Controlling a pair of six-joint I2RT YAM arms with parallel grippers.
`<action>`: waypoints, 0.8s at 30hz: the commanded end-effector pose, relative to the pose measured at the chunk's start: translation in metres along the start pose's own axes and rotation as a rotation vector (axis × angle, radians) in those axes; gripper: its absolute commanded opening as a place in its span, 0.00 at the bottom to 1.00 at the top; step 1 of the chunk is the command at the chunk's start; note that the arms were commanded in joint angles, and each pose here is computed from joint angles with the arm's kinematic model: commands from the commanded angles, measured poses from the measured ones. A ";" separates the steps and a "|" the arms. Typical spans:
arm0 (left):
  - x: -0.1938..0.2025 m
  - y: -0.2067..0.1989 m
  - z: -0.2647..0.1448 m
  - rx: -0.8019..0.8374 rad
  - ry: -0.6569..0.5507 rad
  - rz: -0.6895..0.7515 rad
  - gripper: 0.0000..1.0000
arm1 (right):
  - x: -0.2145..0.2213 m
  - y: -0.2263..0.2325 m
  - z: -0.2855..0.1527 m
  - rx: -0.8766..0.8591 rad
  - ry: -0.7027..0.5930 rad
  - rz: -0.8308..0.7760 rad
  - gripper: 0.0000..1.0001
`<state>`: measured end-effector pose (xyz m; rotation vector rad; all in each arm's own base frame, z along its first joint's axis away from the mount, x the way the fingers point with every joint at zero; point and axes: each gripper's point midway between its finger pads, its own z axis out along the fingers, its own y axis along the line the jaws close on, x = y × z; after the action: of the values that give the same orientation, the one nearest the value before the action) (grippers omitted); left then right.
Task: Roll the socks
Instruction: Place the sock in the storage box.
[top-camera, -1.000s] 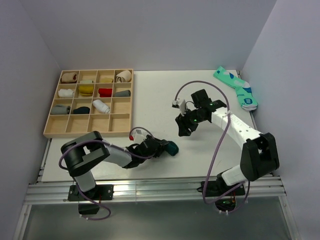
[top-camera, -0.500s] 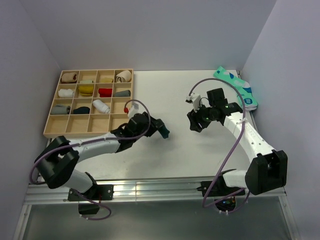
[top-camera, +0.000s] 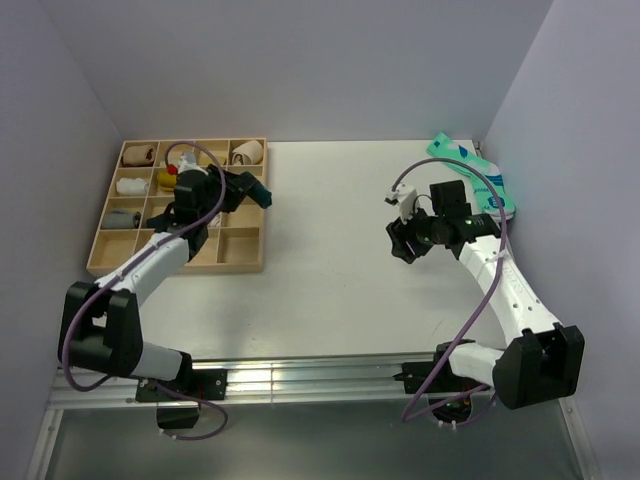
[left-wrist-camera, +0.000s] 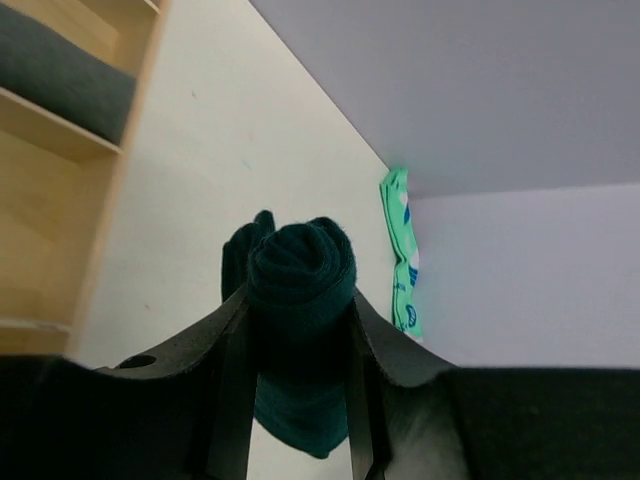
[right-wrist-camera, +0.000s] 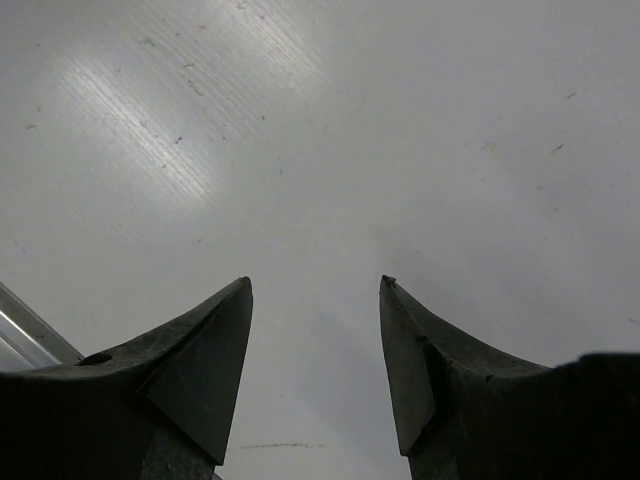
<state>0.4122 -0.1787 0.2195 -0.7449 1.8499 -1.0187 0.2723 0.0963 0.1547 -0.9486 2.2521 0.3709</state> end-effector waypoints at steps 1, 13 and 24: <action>-0.022 -0.003 0.011 0.084 0.029 0.034 0.00 | -0.004 -0.012 -0.007 0.065 -0.030 -0.043 0.61; -0.032 0.076 0.083 0.061 0.123 -0.020 0.00 | 0.007 -0.012 -0.009 0.084 -0.035 -0.060 0.61; -0.019 0.167 0.089 -0.338 0.223 -0.015 0.00 | 0.023 -0.013 -0.009 0.093 -0.015 -0.063 0.61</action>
<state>0.4921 -0.1275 0.0852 -0.8330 2.1199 -0.9805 0.2606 0.0742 0.1392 -0.9596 2.2432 0.2746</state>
